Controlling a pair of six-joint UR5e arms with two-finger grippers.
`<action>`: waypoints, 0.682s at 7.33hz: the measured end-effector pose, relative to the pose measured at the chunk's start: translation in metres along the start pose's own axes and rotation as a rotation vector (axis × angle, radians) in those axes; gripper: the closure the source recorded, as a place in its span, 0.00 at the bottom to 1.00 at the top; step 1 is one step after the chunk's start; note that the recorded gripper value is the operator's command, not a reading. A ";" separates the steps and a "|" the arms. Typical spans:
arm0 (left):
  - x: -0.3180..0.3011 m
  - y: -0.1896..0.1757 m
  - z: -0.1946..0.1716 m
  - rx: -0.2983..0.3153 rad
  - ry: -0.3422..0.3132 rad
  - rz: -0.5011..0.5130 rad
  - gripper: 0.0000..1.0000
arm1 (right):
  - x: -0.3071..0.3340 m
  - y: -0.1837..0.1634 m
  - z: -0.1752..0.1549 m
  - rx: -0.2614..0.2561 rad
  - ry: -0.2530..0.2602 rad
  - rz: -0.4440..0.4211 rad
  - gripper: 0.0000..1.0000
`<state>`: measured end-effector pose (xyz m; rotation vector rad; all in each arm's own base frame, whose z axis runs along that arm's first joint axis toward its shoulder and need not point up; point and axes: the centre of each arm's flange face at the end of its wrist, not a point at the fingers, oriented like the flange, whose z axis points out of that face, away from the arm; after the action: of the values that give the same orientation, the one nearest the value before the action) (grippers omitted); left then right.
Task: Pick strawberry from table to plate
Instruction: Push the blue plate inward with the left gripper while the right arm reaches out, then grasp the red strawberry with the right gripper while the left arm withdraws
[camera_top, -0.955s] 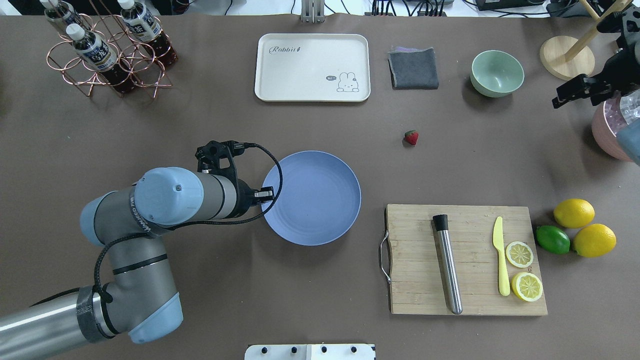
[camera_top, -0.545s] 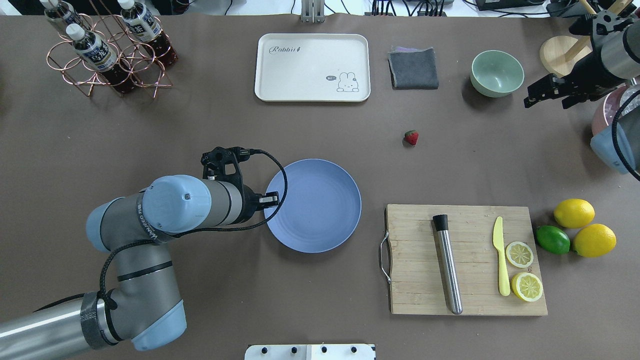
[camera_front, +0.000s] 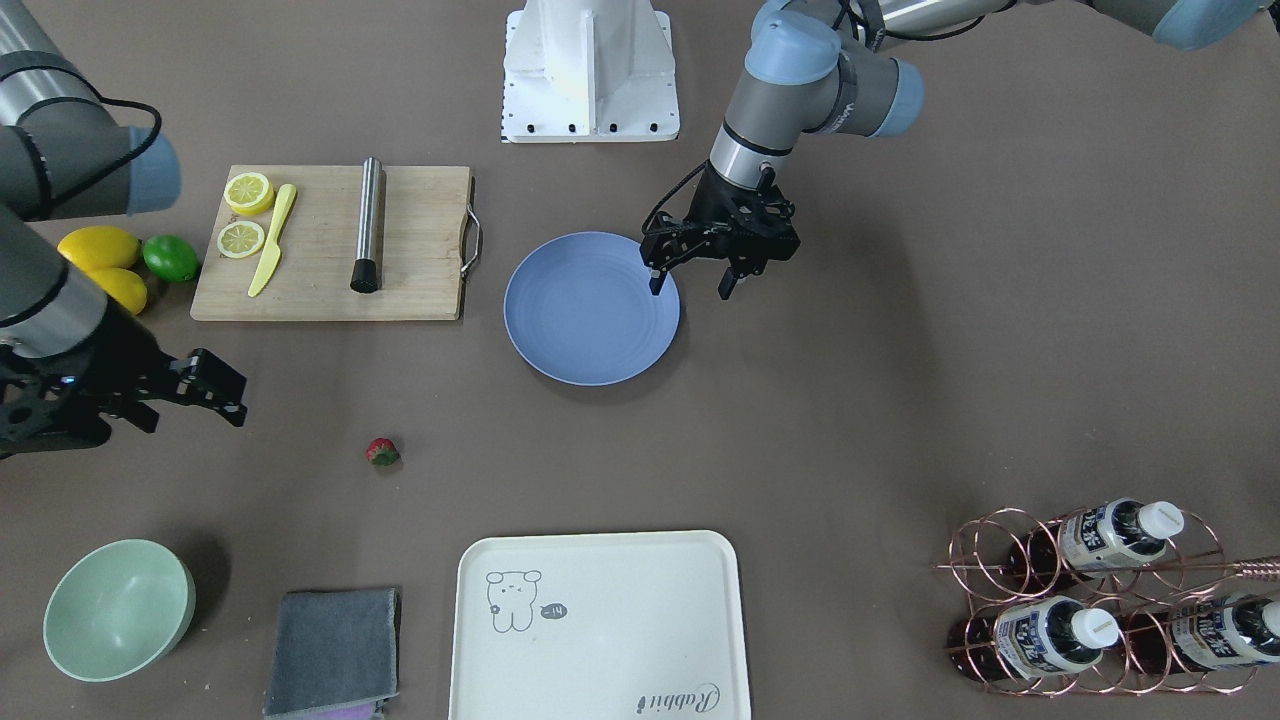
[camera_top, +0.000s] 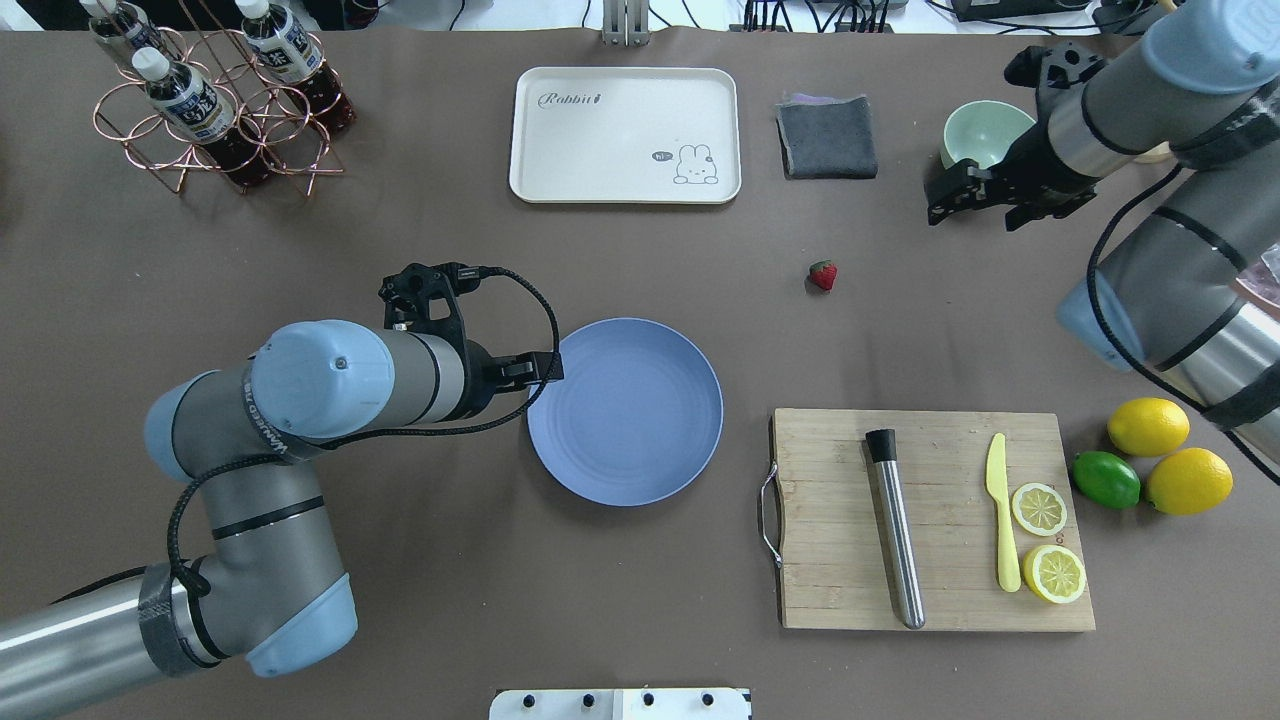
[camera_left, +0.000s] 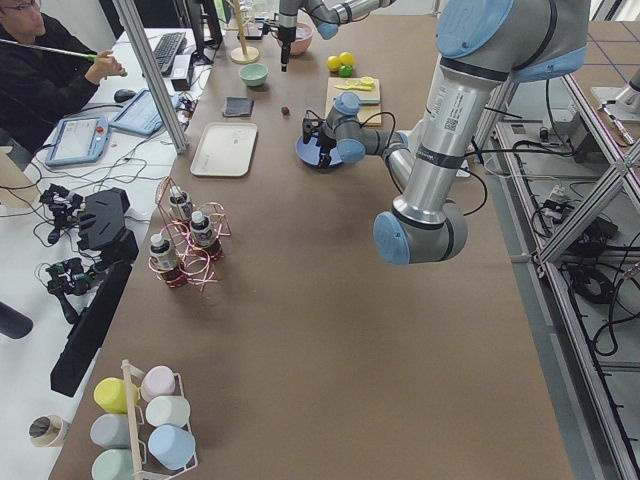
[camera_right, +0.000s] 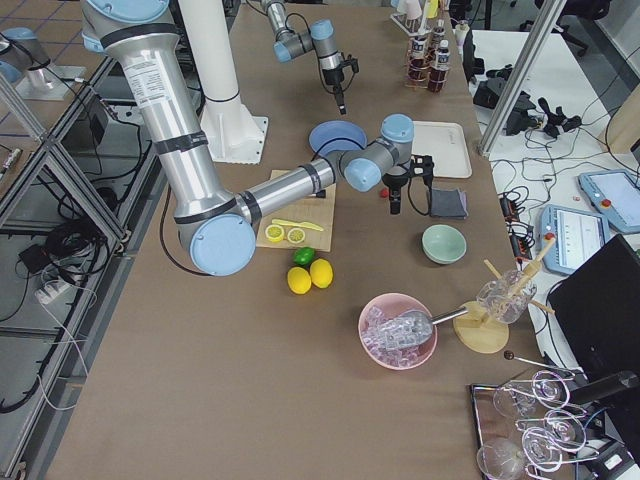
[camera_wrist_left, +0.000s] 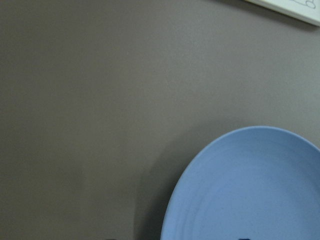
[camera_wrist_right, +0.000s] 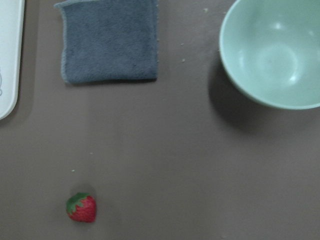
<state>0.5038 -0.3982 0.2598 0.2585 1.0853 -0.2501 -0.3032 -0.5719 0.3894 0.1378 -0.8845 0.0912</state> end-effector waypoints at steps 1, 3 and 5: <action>-0.006 -0.013 -0.007 -0.005 0.002 -0.004 0.02 | -0.029 0.013 0.015 0.004 0.005 0.005 0.00; -0.017 -0.032 -0.013 0.000 -0.006 0.004 0.02 | -0.066 0.045 0.048 0.000 0.031 -0.030 0.01; -0.024 -0.042 -0.016 0.011 -0.012 0.009 0.02 | -0.087 0.062 0.069 0.001 0.048 -0.063 0.01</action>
<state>0.4665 -0.4307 0.2706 0.2711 1.0712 -0.2496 -0.4189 -0.5234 0.3705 0.1633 -0.8314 0.0361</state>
